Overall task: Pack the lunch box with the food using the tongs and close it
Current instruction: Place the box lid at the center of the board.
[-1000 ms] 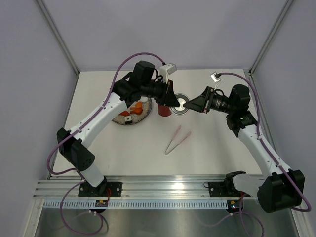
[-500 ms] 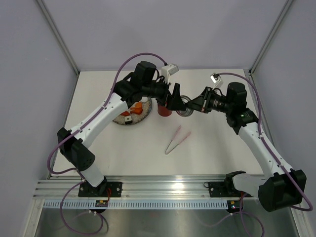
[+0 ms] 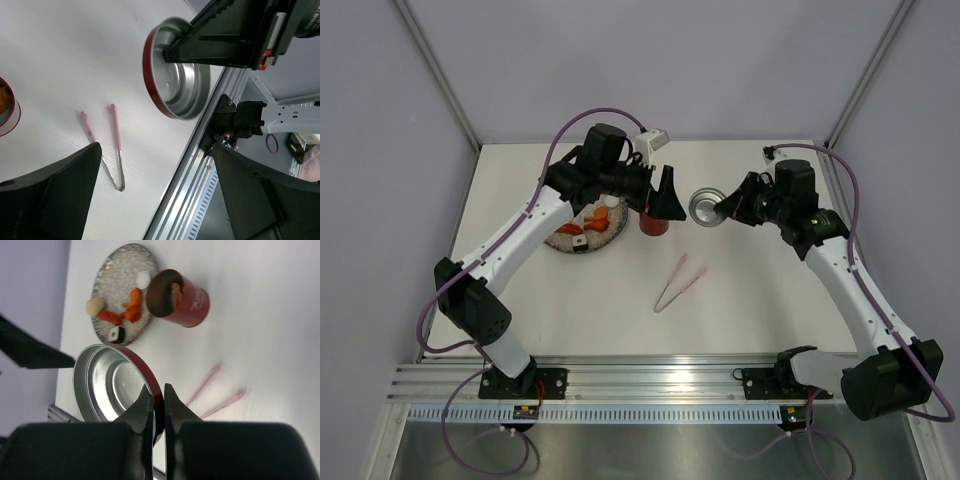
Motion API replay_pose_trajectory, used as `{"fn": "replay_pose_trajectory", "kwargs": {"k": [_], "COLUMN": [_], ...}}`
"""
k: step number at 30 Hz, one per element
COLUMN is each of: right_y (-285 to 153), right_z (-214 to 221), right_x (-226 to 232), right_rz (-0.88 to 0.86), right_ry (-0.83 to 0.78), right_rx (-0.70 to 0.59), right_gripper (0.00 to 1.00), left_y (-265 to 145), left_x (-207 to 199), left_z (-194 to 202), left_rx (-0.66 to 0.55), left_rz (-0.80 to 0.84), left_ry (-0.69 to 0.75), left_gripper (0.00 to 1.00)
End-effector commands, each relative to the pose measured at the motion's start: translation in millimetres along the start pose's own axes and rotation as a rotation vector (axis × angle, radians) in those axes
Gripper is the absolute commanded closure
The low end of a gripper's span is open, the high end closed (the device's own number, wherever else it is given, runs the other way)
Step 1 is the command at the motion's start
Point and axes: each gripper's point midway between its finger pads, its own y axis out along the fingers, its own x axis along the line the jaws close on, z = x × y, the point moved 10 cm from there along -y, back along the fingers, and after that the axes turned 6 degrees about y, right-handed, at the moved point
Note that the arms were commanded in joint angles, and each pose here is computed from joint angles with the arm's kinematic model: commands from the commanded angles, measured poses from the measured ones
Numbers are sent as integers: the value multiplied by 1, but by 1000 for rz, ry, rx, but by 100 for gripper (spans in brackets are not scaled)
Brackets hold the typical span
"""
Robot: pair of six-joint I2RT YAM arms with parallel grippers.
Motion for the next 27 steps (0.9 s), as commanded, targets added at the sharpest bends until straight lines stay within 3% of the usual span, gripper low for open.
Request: {"fn": "replay_pose_trajectory", "kwargs": {"k": [1, 8, 10, 17, 18, 22, 27], "right_y": [5, 4, 11, 28, 37, 72, 88], "right_z": [-5, -4, 0, 20, 28, 57, 76], "right_x": [-16, -72, -81, -92, -91, -105, -98], "right_rz": [230, 910, 1030, 1629, 1654, 1760, 1726], "right_ry": [0, -132, -180, -610, -594, -850, -824], "right_rx": [-56, -99, -83, -53, -129, 24, 50], "right_gripper": [100, 100, 100, 100, 100, 100, 100], "left_y": [-20, -31, -30, -27, -27, -31, -37], "left_x": [-14, 4, 12, 22, 23, 23, 22], "left_z": [-9, 1, 7, 18, 19, 19, 23], "left_rx": [-67, -94, -92, -71, -69, -76, -75], "left_rz": [37, -23, -41, -80, -85, -99, -118], "left_ry": [42, -28, -71, -127, -129, -129, -121], "left_gripper": [5, 5, 5, 6, 6, 6, 6]}}
